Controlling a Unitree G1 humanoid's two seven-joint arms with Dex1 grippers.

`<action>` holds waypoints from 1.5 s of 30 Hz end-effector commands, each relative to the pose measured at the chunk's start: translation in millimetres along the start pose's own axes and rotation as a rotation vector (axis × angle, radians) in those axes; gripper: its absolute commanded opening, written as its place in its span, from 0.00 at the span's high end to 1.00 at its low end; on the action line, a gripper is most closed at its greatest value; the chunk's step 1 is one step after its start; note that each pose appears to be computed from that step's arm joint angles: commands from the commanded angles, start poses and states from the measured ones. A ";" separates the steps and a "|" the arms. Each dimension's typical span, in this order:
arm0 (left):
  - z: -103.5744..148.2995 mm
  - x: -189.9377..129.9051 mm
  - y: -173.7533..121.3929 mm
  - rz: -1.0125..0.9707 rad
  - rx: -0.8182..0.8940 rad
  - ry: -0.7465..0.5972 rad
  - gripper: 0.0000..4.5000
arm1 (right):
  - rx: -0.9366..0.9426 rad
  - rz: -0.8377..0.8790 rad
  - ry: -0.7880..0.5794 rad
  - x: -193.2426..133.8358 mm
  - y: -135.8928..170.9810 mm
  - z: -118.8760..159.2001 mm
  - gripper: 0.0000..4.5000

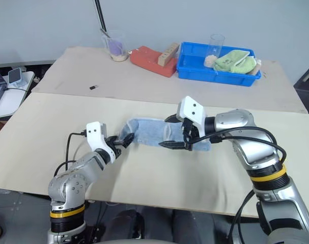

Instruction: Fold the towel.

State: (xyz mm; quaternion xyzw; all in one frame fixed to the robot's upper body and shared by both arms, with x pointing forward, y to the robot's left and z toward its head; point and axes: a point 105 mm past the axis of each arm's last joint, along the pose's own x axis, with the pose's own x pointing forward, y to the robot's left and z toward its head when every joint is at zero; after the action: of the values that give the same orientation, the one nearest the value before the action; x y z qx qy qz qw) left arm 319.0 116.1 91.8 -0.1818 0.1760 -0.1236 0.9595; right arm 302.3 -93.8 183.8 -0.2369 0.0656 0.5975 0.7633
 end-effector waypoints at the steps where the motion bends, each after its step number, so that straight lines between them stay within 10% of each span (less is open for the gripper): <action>1: -5.6 4.4 -8.6 -0.027 -0.016 0.029 0.12 | -0.067 -0.008 -0.042 -10.5 -1.5 17.8 0.00; 10: 1.5 5.5 -7.0 -0.034 0.042 0.004 0.99 | -0.065 -0.037 -0.039 -18.2 -5.8 16.7 0.00; 24: 52.2 10.8 -64.4 -0.369 0.400 -0.116 0.99 | -0.012 -0.201 0.169 -92.3 -15.6 -13.5 0.00; 32: 24.5 32.9 -168.7 -0.781 0.595 -0.062 0.99 | 0.045 -0.309 0.244 -123.5 -1.8 -24.5 0.00; 39: -0.8 53.2 -198.8 -0.881 0.629 -0.037 0.99 | 0.071 -0.339 0.260 -127.8 9.3 -24.8 0.00; 45: -3.4 53.2 -205.6 -0.942 0.631 -0.040 0.45 | 0.085 -0.355 0.260 -126.7 11.8 -25.3 0.00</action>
State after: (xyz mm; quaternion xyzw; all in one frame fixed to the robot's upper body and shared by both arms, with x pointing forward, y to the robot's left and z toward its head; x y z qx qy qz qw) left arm 332.5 -81.1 136.7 0.0498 0.0453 -0.5705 0.8185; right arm 262.6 -215.1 193.6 -0.2751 0.1650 0.4218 0.8481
